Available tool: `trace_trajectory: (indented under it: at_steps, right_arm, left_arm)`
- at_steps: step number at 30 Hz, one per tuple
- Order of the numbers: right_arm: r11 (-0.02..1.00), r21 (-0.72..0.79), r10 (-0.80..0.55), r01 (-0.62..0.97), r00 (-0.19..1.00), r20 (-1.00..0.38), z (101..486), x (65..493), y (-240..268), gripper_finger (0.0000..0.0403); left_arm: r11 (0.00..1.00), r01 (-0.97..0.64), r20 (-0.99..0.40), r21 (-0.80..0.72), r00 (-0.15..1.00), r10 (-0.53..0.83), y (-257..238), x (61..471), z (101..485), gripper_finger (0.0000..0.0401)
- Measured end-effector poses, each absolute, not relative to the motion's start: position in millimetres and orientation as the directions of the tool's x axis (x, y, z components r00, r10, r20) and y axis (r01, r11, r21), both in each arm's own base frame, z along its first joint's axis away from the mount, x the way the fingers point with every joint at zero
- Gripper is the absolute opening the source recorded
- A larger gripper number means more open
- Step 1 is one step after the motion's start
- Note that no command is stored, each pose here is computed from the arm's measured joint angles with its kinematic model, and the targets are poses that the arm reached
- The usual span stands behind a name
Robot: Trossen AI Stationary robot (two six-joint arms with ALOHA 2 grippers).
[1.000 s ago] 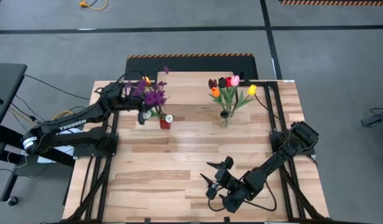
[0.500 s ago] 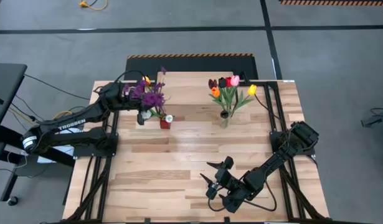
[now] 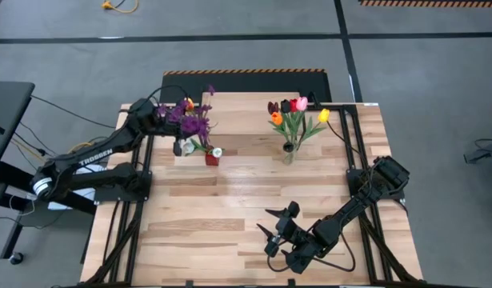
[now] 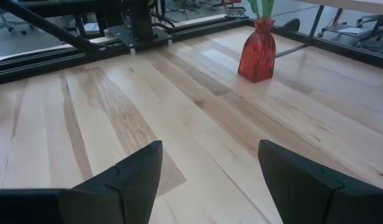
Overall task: Pick and place flowers into a vace then onto a shelf
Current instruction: Put the purple flowers into the red vase
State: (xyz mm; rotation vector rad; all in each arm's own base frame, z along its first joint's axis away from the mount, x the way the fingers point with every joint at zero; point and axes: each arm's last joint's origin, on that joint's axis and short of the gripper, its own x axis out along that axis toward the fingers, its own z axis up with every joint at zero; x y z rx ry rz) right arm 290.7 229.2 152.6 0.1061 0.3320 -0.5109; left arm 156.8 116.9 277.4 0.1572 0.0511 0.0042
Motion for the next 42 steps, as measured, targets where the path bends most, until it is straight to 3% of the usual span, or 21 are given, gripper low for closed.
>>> trace_trajectory:
  at_steps: [20, 30, 42]
  right_arm:
    - [0.870, 0.019, -0.457, 0.492, 0.821, -0.342, 152, 291, 229, 0.0260]
    - [0.870, 0.009, -0.461, 0.494, 0.818, -0.343, 148, 292, 230, 0.0260]
    - [0.868, -0.013, -0.468, 0.497, 0.810, -0.353, 140, 294, 229, 0.0260]
  left_arm:
    - [0.998, 0.027, -0.055, 0.063, 0.998, -0.023, 117, 166, 285, 0.0000]
    - [0.965, -0.251, -0.074, 0.074, 0.964, 0.256, 97, 182, 293, 0.0000]
    - [0.824, -0.559, 0.007, 0.098, 0.828, 0.561, 38, 189, 301, 0.0000]
